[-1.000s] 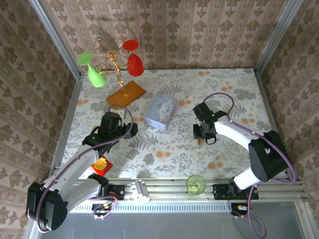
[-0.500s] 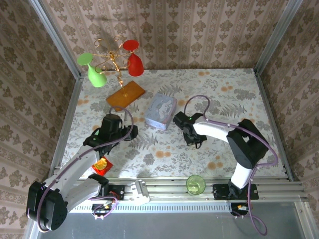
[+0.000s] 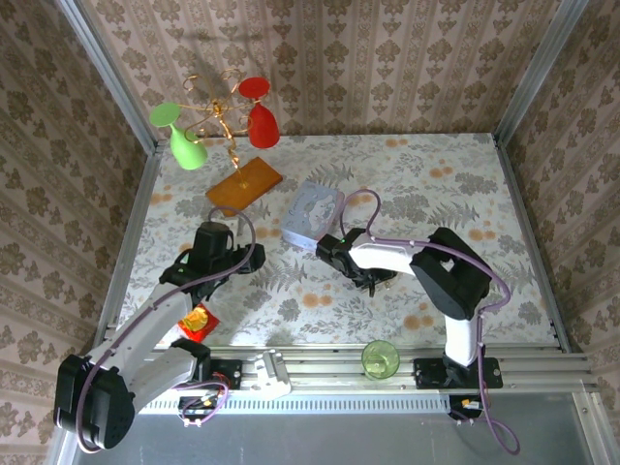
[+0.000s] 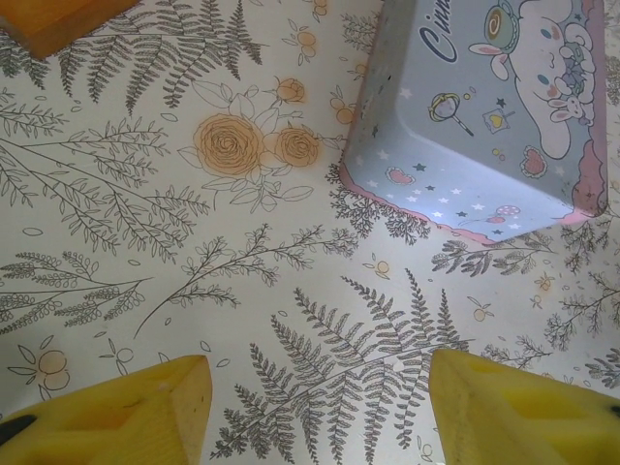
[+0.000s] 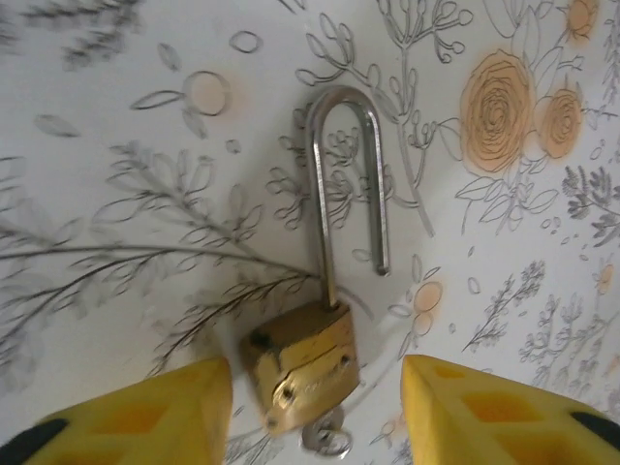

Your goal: Unlock the padlock with the key

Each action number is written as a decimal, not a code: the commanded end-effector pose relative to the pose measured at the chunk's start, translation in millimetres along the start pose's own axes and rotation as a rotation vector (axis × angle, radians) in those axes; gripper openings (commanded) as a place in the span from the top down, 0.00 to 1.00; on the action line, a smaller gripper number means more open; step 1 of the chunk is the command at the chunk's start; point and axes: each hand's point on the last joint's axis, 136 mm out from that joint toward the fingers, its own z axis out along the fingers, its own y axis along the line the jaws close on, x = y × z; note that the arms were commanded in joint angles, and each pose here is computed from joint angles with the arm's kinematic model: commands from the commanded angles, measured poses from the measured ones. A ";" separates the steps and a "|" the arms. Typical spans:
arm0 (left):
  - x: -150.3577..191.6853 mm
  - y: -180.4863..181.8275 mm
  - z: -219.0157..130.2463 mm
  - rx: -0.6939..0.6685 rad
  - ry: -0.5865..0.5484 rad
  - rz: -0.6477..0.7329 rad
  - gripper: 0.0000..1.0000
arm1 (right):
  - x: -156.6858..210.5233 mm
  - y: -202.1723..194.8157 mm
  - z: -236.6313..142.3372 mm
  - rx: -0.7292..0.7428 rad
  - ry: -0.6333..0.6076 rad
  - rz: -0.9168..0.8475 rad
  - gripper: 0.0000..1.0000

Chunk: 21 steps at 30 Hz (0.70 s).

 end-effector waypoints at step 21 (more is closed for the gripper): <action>-79.0 103.1 -10.8 -0.504 -0.415 0.350 0.00 | -76.0 -209.8 -13.2 -0.195 -0.704 0.564 0.00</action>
